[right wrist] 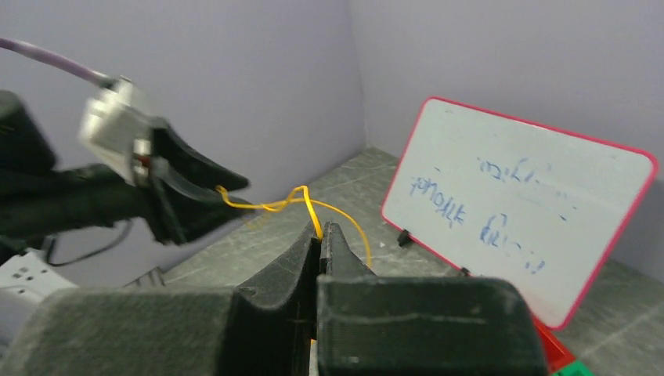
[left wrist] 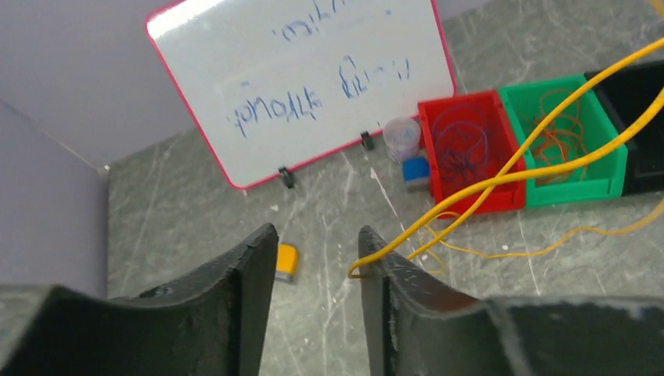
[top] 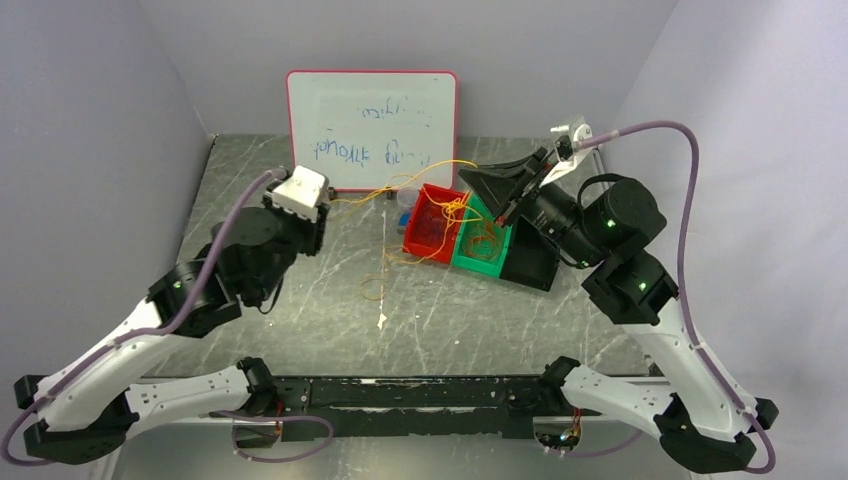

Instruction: Untangle the cables

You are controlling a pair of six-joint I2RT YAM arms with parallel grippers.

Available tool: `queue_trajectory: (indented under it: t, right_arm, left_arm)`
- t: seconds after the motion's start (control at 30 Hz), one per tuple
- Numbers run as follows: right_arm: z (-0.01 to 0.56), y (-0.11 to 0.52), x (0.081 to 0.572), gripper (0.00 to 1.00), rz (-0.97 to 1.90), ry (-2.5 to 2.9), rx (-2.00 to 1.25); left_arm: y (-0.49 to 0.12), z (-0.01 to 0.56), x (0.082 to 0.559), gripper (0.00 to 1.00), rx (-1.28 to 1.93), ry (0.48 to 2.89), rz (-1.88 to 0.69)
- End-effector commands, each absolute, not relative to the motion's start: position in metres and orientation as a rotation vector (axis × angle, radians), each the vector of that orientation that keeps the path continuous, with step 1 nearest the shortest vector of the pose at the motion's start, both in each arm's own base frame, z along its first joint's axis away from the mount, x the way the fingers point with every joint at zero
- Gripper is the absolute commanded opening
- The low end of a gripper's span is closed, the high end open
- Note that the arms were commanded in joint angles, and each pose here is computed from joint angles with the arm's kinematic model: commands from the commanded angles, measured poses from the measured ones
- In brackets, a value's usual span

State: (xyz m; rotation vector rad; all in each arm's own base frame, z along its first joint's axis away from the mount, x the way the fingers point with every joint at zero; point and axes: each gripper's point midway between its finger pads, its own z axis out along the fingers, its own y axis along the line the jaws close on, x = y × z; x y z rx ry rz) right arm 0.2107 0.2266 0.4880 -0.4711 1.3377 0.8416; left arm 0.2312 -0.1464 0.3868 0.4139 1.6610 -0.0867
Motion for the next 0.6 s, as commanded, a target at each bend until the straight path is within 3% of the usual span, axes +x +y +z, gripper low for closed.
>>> queue_trajectory:
  t: [0.0,0.3,0.33,0.37,0.57]
  right_arm:
    - [0.486,0.241,0.2,0.0,0.923,1.386,-0.553]
    - [0.457,0.23,0.229,0.0,0.823,1.537,-0.389]
    - [0.452,0.228,0.234,0.0,0.8,1.561,-0.363]
    - [0.447,0.226,0.237,0.0,0.782,1.58,-0.343]
    - [0.41,0.222,0.258,0.0,0.677,1.715,-0.27]
  left_arm:
    - [-0.165,0.36,0.235,0.51,0.347,1.725,-0.173]
    - [-0.187,0.357,0.225,0.79,0.368,1.702,-0.349]
    - [-0.186,0.36,0.222,0.92,0.374,1.691,-0.365]
    - [-0.185,0.364,0.219,0.96,0.374,1.68,-0.38]
    - [-0.183,0.393,0.194,0.98,0.426,1.571,-0.531]
